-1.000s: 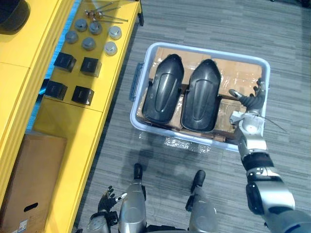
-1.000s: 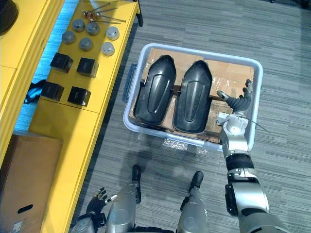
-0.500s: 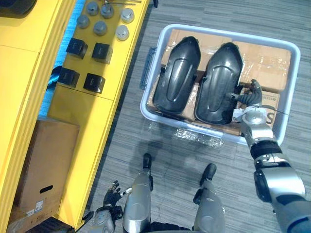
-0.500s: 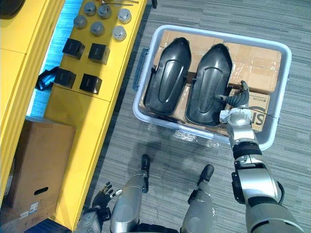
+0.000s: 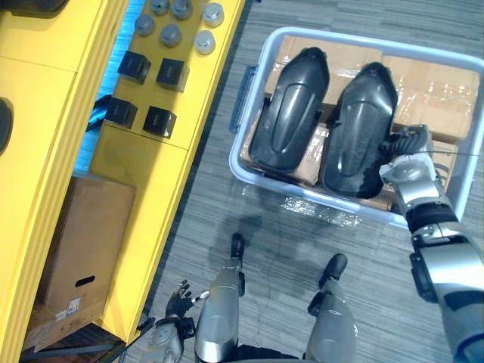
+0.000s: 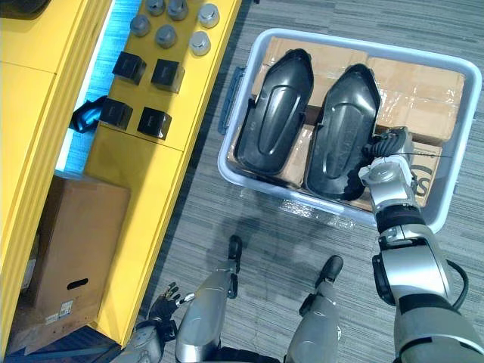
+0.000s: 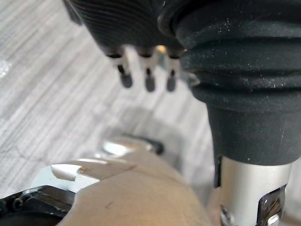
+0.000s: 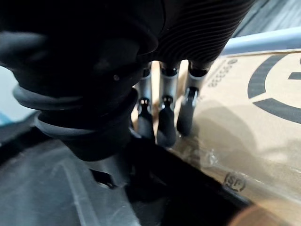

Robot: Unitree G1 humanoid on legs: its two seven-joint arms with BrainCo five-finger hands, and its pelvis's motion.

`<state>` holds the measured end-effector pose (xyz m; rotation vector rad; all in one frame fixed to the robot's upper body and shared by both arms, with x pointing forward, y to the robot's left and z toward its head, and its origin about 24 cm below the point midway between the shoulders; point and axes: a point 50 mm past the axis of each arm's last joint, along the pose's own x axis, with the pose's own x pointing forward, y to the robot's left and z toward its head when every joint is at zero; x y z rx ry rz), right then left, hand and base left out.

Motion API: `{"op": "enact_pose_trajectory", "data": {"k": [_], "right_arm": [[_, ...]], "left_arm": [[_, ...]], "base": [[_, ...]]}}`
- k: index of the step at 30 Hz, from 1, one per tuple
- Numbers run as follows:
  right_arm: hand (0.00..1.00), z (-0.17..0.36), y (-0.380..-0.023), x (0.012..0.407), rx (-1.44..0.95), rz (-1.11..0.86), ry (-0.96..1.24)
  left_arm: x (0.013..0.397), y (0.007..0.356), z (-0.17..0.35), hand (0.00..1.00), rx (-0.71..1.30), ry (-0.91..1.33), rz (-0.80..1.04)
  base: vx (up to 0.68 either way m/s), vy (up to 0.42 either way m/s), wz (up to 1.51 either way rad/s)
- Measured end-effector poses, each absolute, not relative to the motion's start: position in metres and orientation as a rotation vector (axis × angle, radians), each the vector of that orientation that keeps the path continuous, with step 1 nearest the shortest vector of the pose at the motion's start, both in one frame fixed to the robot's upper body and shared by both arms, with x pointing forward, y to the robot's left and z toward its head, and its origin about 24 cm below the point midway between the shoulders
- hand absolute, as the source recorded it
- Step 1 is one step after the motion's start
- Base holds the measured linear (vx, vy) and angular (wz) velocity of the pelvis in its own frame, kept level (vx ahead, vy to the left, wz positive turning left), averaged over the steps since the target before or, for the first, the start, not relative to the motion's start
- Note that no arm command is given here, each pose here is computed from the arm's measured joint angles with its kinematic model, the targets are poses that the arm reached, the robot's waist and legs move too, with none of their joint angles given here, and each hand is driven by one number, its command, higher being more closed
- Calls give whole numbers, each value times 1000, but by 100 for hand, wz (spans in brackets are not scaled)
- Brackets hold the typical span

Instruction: Walk over and take plastic housings, then place them on the shelf

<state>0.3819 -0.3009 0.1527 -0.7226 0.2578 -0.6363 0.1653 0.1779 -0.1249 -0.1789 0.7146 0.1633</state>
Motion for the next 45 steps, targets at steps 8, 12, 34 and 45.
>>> {"op": "enact_pose_trajectory", "data": {"k": [8, 12, 34, 45], "right_arm": [[100, 154, -307, 379, -774, -744, 197], [100, 154, -301, 379, -850, -717, 98], [100, 180, -279, 368, -932, -695, -303], [100, 257, -242, 389, -832, -753, -553]], "left_arm": [[173, 172, -119, 0, -92, 662, 117], [191, 167, -108, 0, -80, 596, 144], [274, 153, 86, 0, -71, -200, 238], [340, 106, 173, 0, 30, -417, 47]], "base": [[-20, -9, 7], [-20, -12, -5], [7, -7, -10], [3, -4, -1]]}}
